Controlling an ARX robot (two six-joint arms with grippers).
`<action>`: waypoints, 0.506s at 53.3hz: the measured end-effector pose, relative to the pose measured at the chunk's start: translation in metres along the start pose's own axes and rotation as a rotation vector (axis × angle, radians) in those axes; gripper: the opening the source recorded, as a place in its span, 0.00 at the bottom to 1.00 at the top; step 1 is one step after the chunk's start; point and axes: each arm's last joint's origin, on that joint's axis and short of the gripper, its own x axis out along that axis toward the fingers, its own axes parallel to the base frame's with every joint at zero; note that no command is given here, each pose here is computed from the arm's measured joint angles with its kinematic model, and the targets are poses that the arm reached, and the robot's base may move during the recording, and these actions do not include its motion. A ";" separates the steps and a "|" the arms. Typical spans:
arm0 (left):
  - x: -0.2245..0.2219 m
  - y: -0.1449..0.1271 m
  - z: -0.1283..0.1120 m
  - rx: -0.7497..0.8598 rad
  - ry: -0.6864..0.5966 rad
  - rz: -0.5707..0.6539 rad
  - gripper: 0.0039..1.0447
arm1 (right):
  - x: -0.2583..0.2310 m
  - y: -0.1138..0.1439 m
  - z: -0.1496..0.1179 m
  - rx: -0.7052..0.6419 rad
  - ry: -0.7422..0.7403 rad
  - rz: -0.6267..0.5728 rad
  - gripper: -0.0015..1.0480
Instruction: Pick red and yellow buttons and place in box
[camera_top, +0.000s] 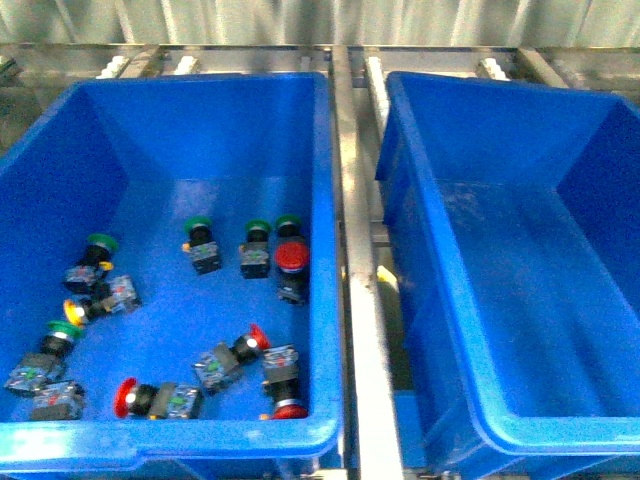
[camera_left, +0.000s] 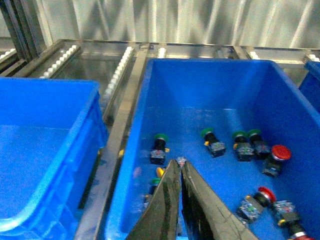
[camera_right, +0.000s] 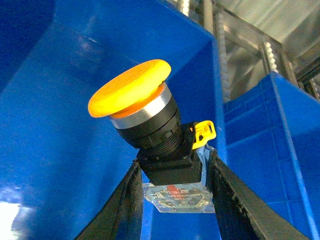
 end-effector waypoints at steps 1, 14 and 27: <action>0.000 0.000 0.000 0.000 0.000 0.000 0.02 | 0.000 0.000 0.000 0.001 0.000 0.000 0.30; 0.000 0.000 0.000 0.000 0.000 0.000 0.02 | 0.001 -0.001 -0.001 0.015 0.000 0.007 0.30; 0.000 0.000 0.000 0.000 0.000 0.000 0.02 | 0.002 -0.003 -0.003 0.021 -0.006 0.008 0.30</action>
